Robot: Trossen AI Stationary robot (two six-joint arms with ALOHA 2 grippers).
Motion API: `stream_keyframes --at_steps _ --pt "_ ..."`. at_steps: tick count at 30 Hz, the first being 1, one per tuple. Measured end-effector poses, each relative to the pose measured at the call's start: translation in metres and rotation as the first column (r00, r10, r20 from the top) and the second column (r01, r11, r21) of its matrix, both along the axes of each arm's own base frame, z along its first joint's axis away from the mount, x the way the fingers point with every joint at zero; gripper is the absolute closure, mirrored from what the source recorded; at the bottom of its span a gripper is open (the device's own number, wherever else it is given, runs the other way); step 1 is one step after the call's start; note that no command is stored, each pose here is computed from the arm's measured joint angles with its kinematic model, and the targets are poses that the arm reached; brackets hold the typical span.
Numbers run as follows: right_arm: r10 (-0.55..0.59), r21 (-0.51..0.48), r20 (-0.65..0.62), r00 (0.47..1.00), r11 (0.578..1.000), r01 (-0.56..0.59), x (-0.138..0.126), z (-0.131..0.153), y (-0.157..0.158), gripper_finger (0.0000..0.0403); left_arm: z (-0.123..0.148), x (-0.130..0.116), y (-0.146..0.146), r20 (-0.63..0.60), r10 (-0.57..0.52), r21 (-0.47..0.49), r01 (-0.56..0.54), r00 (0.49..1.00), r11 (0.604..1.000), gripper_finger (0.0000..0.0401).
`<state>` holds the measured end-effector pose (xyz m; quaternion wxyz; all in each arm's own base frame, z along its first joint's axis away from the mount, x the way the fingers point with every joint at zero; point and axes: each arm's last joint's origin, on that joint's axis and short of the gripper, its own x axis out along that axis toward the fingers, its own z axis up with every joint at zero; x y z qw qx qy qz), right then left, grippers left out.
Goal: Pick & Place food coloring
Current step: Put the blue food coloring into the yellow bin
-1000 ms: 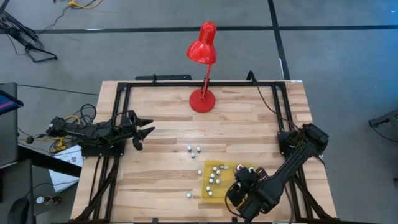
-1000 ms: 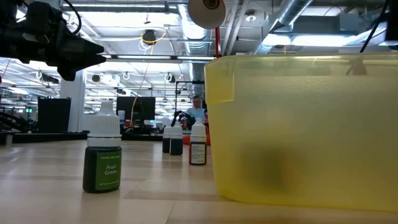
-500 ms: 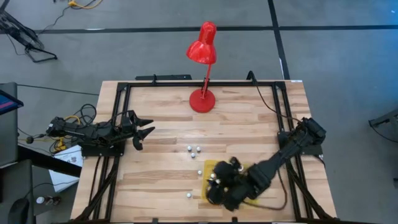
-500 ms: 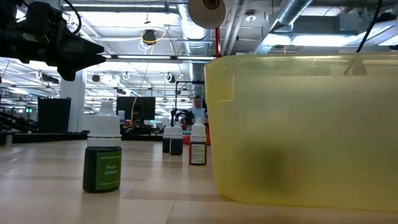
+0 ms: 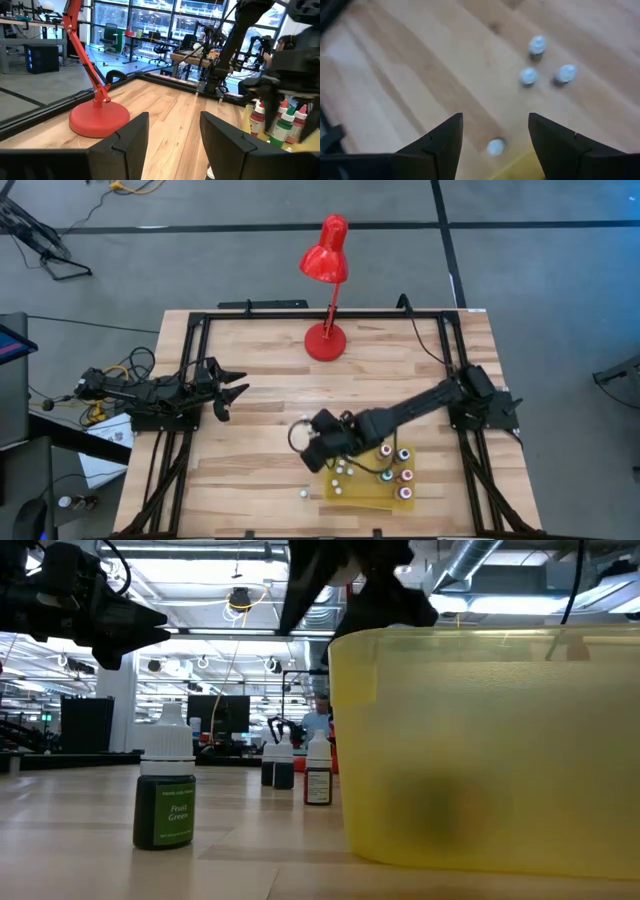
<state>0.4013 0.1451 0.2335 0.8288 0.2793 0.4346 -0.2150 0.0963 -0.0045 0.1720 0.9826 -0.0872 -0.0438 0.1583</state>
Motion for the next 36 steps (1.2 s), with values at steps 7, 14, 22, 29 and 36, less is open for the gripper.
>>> stream_keyframes --at_steps 7,14,22,29,36 --pt "-0.052 -0.025 -0.038 0.998 0.998 0.051 0.009 -0.001 -0.038 0.0198 0.000 0.000 0.000 0.000 0.000 0.000 0.000 1.000 1.000 0.0232" --pt "-0.083 -0.020 -0.115 0.990 0.997 0.081 0.012 -0.011 -0.057 0.0209 0.000 0.000 0.000 0.000 0.000 0.000 0.000 1.000 1.000 0.0232" --pt "-0.045 -0.010 -0.170 0.984 0.999 0.044 0.022 -0.035 -0.066 0.0204 0.000 0.000 0.000 0.000 0.000 0.000 0.000 1.000 1.000 0.0232" --pt "-0.046 -0.030 -0.213 0.976 0.999 0.041 0.024 -0.046 -0.077 0.0202 0.000 0.000 0.000 0.001 0.000 0.000 0.000 1.000 1.000 0.0232" --pt "-0.046 -0.040 -0.219 0.975 0.998 0.039 0.031 -0.060 -0.082 0.0204 0.000 0.000 0.000 0.001 0.000 0.000 0.000 1.000 1.000 0.0232"
